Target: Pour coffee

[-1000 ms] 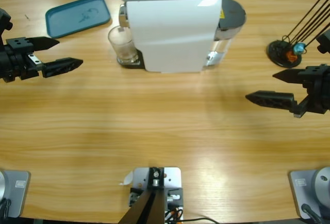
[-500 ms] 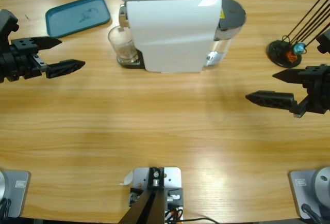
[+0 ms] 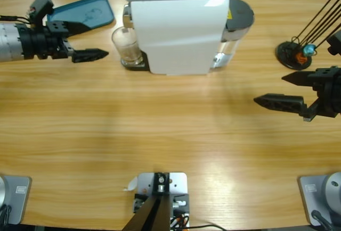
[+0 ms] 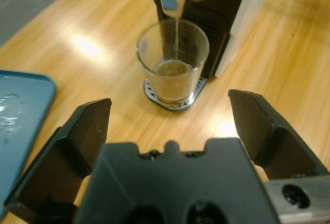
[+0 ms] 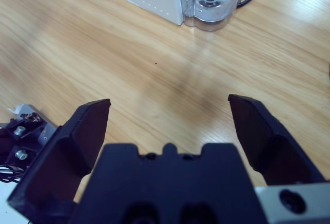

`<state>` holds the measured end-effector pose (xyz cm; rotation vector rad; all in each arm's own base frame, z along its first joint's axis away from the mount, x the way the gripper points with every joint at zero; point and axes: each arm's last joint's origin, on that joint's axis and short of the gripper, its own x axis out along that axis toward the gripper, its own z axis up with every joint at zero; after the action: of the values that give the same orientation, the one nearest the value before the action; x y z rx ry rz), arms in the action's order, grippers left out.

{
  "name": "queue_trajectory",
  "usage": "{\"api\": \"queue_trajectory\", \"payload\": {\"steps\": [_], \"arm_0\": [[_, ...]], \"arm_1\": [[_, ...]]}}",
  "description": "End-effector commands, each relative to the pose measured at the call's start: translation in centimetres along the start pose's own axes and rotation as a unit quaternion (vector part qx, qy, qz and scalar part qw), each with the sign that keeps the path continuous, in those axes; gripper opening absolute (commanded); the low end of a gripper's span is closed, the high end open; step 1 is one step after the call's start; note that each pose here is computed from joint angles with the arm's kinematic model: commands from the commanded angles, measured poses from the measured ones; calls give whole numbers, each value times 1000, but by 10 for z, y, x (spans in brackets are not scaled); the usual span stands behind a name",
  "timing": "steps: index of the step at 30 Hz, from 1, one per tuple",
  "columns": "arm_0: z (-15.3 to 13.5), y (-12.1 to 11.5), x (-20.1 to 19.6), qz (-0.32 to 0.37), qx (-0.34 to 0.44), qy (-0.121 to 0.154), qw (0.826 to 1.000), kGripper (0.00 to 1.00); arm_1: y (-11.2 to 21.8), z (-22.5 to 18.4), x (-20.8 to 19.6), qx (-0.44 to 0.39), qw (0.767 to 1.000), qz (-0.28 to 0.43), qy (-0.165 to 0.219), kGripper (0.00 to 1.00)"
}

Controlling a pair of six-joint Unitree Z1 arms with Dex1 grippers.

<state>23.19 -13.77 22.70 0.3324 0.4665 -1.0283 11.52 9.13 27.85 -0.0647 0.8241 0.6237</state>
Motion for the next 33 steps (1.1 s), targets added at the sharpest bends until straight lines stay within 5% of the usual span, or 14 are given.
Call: {"api": "queue_trajectory", "payload": {"steps": [1,33], "arm_0": [[-8,16,30,-21,-1,-18,1000,1000],[-19,23,84,-81,-14,-55,995,1000]], "arm_1": [[0,-2,12,4,1000,-3,30,1000],[0,3,20,6,999,-7,47,1000]]}}
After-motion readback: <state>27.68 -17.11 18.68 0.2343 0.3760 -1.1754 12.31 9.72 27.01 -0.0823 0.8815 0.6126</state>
